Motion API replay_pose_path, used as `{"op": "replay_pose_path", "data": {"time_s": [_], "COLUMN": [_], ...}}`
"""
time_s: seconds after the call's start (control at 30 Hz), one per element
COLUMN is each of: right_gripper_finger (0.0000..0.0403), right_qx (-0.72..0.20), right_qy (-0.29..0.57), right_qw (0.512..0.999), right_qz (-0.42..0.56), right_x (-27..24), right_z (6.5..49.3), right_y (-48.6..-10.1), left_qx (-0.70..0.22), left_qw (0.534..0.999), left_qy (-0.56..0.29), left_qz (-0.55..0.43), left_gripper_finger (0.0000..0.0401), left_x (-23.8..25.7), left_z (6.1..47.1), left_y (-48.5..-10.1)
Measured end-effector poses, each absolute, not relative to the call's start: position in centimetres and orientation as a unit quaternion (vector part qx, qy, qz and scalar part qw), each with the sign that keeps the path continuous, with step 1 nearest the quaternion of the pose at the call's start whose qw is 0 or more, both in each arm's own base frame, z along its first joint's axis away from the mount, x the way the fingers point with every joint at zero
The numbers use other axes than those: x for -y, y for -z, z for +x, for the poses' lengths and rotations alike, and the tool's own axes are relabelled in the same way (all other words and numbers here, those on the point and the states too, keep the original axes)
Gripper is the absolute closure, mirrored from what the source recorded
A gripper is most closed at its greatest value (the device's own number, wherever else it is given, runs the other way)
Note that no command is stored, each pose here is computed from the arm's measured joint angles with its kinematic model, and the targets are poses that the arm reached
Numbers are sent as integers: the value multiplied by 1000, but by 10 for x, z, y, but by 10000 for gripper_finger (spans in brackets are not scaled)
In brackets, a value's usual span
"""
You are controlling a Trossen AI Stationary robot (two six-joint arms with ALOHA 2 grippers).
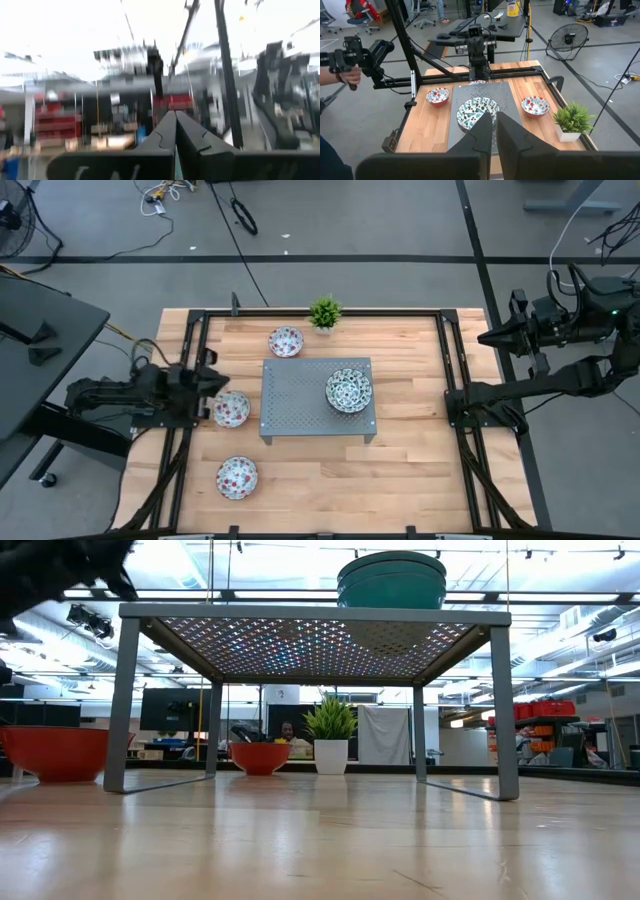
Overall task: Pick & Place Mini bowls
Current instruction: Put the top red patterned bowl on the shelf
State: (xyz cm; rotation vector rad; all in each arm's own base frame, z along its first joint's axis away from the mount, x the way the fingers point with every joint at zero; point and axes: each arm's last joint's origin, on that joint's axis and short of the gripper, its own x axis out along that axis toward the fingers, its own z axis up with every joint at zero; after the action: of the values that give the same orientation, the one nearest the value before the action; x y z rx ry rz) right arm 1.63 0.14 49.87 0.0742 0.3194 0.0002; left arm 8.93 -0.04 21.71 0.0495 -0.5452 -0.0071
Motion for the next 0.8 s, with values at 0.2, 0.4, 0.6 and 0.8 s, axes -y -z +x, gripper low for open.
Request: {"op": "replay_pose_path", "data": {"time_s": [0.2, 0.4, 0.6, 0.8], "right_gripper_finger": [373, 373, 373, 373], "right_qx": [-159, -159, -159, -159], "right_qy": [0, 0, 0, 0], "right_qw": [987, 987, 987, 987], "right_qz": [37, 37, 37, 37], "right_x": [-1, -1, -1, -1], "right_z": [16, 16, 16, 16], "right_y": [-499, -499, -499, -499], "left_qx": [360, 418, 459, 387], "left_qw": [933, 907, 885, 919], "left_qy": [10, 10, 21, 26], "left_qz": [30, 54, 69, 67], "left_gripper_finger": [398, 399, 400, 400], "left_x": [1, 2, 3, 3], "left_z": [78, 66, 48, 41], "left_y": [-232, -258, -300, -339]}}
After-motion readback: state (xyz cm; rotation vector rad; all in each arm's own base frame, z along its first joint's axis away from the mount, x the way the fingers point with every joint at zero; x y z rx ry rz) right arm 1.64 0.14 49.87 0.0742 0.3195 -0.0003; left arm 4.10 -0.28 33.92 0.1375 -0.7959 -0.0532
